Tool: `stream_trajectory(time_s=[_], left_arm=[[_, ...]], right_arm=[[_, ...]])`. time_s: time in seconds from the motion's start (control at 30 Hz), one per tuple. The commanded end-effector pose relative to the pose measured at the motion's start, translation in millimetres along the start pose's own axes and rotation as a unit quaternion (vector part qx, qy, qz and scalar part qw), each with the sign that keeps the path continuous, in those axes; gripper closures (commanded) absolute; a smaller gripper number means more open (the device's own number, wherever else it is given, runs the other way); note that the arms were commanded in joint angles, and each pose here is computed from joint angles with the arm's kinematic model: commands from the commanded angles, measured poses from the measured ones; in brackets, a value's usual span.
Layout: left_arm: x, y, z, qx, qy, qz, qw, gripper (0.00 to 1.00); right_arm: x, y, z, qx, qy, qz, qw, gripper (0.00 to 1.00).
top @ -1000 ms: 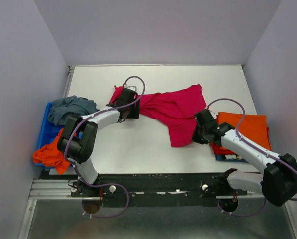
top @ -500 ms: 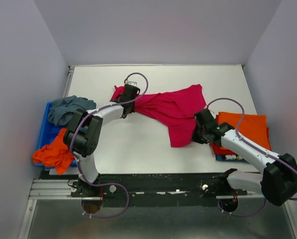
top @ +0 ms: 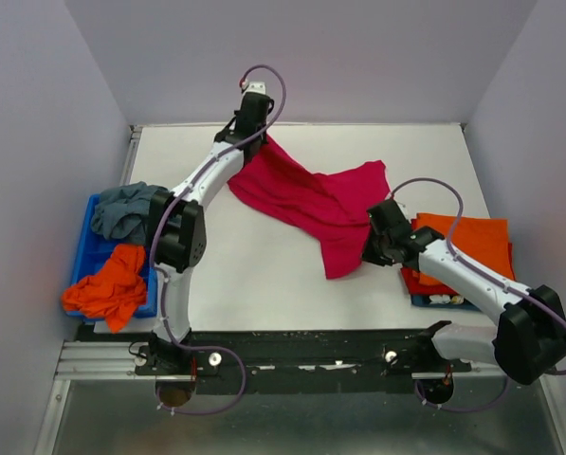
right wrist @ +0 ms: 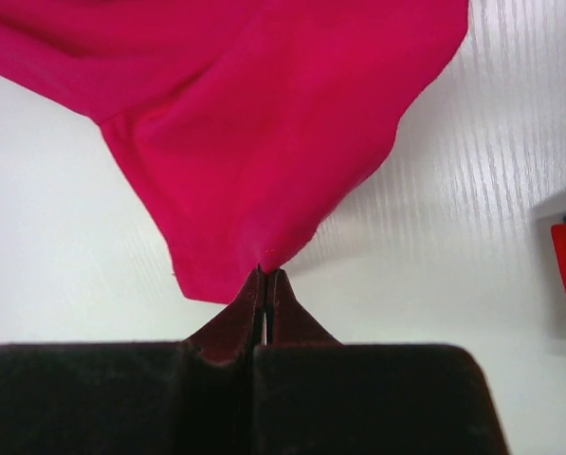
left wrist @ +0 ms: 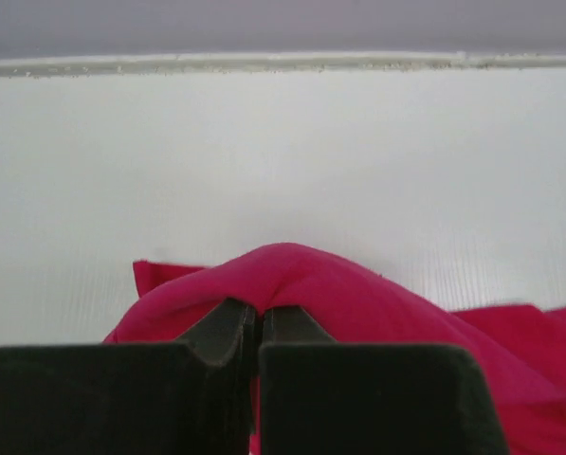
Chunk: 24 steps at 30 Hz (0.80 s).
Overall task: Fold and stack the t-shirts
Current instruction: Flatten out the tshirt
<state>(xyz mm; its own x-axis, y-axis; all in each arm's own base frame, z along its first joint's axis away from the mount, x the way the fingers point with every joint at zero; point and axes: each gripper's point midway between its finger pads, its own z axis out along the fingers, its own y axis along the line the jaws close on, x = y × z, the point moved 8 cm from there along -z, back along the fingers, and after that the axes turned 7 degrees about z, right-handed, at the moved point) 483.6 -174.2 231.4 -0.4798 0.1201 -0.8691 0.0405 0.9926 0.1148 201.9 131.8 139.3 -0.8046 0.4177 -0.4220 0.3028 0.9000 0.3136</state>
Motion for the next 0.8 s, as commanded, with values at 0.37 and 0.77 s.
stream_trajectory(time_s=[0.37,0.77], left_arm=[[-59.4,-28.8,89.7,0.19,-0.133,-0.157,0.96,1.0],[-47.8,-29.8,95.4,0.149,-0.061,-0.172,0.972,0.03]], right_arm=[[-11.9,8.1,-8.2,-0.003,-0.023,0.011,1.0,0.99],[-9.7,8.1,-10.4,-0.015,-0.02,0.012,1.0,0.99]])
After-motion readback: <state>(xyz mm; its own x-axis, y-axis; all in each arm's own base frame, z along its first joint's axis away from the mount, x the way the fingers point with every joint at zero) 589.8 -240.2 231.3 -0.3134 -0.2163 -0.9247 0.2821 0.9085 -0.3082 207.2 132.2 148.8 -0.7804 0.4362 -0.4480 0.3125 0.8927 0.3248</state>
